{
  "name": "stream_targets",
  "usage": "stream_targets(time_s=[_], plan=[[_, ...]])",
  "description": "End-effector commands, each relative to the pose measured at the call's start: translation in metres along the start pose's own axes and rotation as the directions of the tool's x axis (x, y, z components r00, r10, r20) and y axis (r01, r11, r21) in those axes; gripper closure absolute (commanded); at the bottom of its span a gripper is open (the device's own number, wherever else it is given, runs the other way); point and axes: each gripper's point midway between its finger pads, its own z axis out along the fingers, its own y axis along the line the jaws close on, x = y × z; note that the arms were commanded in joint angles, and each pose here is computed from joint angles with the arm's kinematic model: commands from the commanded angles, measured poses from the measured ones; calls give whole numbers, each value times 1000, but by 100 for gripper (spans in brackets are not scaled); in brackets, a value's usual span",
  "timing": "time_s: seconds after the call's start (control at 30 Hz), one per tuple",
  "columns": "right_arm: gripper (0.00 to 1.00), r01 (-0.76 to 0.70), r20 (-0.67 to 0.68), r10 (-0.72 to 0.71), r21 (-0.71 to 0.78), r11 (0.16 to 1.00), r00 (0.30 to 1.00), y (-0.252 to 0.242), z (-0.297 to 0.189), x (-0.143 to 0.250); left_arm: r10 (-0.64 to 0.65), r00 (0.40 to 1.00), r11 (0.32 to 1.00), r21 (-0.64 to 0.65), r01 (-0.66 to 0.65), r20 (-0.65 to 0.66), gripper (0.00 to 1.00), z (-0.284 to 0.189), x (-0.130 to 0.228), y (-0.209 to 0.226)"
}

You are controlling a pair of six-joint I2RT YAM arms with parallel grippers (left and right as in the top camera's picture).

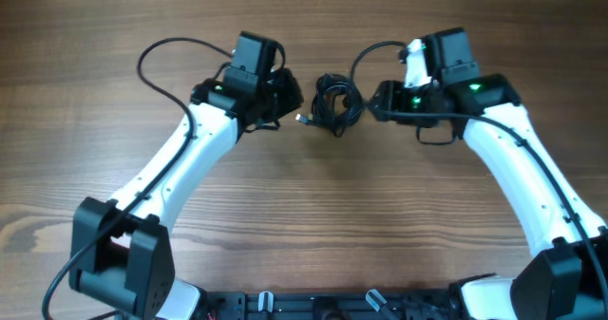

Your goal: Untangle cables

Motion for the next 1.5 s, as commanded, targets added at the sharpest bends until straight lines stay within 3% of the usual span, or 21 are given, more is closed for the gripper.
stream_targets(time_s=[0.0,0.13,0.27,0.33,0.5,0.8,0.97,1.13,1.2,1.3,1.47], plan=[[37,-43,21,42,29,999,999,-19,-6,-11,90,996,994,61,-91,22,64,27,3,-26],[34,-30,9,29,46,999,1000,-24,-7,-8,159,985,986,45,-162,62,55,68,-5,-18],[35,-31,22,30,51,998,999,-24,-7,-11,184,982,982,27,-186,45,54,101,-1,-4],[35,-31,24,30,51,998,999,-24,-7,-12,179,982,983,-43,-177,53,55,112,-2,13],[38,-30,24,29,51,998,999,-24,-7,-12,183,978,981,-86,-175,103,62,125,-11,23],[39,-25,21,24,51,998,1000,-24,-6,-11,223,972,974,-65,-218,78,70,137,11,9],[42,-26,15,26,52,998,1000,-25,-5,-9,255,960,956,-176,-233,112,81,137,15,17],[52,-25,17,24,51,998,1000,-24,-5,-9,225,964,967,-157,-202,144,96,136,10,12],[53,-8,15,7,34,999,1000,-21,-4,-9,172,972,981,-112,-155,158,96,127,7,0],[52,168,-13,-172,-144,975,985,16,-5,0,-10,998,993,114,3,61,96,92,9,-42],[53,158,4,-161,-215,964,987,44,-17,-7,-165,980,914,355,194,-111,96,22,-5,-82]])
